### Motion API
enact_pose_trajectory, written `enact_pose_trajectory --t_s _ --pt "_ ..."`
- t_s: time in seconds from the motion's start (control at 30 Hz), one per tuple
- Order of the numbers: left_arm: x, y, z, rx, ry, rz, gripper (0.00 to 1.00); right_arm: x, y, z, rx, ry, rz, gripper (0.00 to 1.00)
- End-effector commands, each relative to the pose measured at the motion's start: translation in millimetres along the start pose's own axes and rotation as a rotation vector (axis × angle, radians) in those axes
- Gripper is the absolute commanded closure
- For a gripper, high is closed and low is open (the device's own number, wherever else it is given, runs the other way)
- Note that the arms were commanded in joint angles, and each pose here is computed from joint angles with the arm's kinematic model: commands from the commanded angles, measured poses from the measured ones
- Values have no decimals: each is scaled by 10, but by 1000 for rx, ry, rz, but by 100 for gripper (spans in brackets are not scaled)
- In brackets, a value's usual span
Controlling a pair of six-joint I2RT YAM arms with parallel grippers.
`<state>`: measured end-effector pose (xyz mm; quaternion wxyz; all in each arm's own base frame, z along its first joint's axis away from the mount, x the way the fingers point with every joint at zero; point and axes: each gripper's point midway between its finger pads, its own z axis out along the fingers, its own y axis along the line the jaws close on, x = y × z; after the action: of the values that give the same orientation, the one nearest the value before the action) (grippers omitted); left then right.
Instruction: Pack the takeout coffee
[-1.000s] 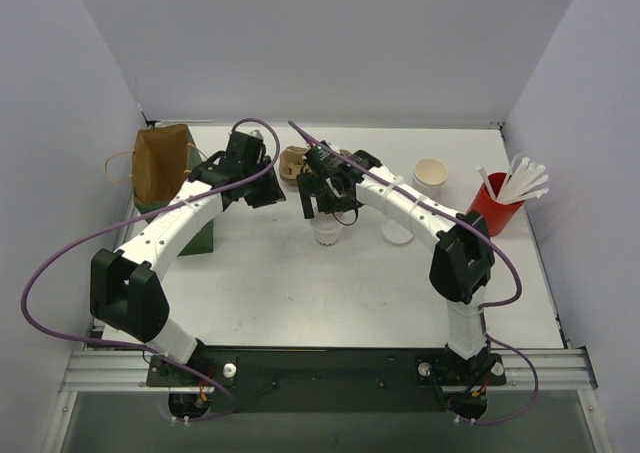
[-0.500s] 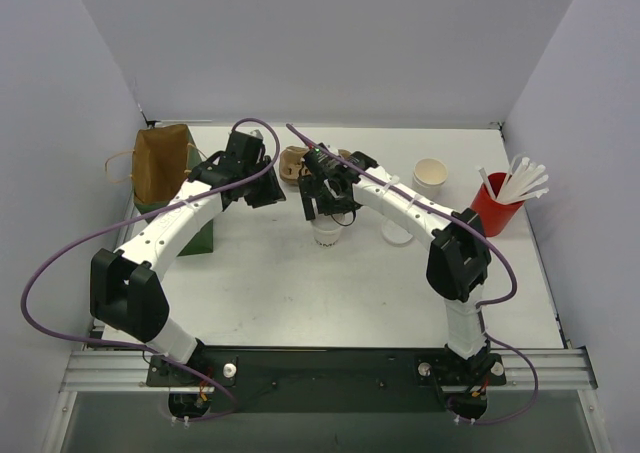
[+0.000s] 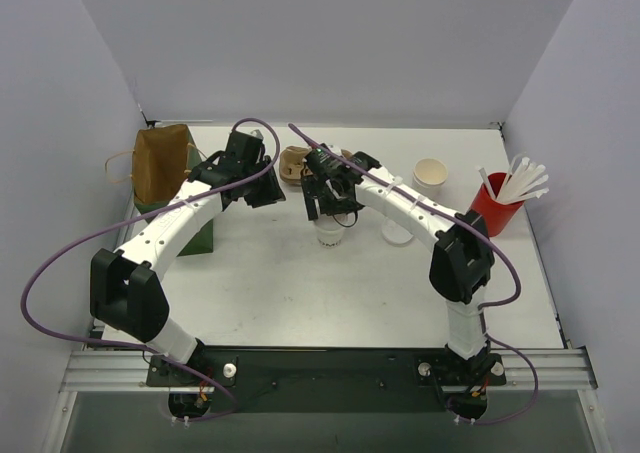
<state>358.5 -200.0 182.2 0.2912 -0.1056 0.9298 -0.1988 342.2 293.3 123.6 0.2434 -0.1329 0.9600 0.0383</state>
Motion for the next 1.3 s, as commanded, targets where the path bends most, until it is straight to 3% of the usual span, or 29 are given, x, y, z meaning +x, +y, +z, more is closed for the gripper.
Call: enact_pose_trajectory --t_s 0.0,0.33,0.67,0.93,1.27 --pt "-99 -83 -82 46 -40 12 61 -45 -165 -378 30 -52 31 39" --pt "-49 -112 -71 73 -28 16 61 252 -622 -546 103 -45 106 39" --pt "50 -267 -37 136 2 38 61 812 -1633 -918 238 -86 342 39" --pt "108 -355 -71 171 16 63 61 1484 -2579 -968 424 -32 559 39" --pt "169 -313 -106 169 21 73 61 1673 -2785 -844 397 -16 676 39"
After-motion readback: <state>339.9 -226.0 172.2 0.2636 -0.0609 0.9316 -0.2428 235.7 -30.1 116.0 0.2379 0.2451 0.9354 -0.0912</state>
